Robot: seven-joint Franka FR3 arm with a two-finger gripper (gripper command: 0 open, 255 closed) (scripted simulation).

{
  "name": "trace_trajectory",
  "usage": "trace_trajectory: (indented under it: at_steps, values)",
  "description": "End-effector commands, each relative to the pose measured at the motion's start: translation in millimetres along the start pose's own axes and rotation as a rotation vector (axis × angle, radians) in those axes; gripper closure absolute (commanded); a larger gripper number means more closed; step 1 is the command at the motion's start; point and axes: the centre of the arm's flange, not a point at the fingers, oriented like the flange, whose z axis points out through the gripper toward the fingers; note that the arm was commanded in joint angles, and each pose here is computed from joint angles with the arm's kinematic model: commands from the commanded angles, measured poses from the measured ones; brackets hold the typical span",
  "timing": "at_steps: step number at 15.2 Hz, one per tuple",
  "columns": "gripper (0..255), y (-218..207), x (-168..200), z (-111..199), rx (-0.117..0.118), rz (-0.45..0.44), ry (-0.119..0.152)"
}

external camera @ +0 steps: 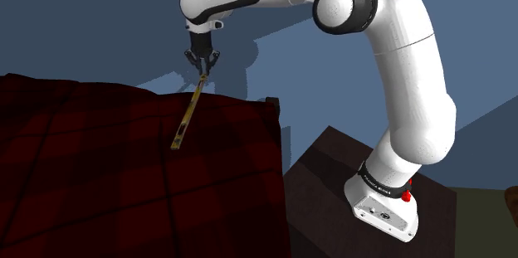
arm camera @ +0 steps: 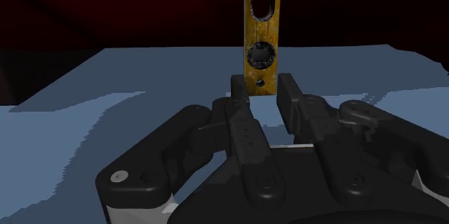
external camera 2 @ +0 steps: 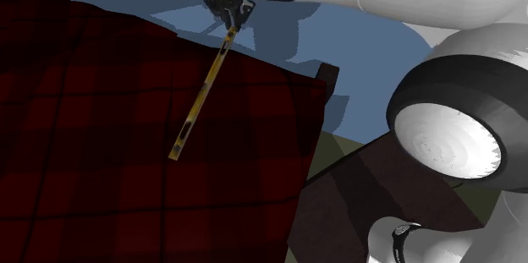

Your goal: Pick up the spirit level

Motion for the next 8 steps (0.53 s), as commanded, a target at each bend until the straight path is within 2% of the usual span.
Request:
trace_trajectory:
  at_steps: [1, 6, 8]
  values:
    - [255, -0.4, 0.5, -9.8, 0.0, 0.0, 0.0]
    - [255, 0.3, -0.3, -36.2, 0.0, 0.0, 0.0]
    - [255, 0.4, -0.4, -37.0, 0.0, 0.0, 0.0]
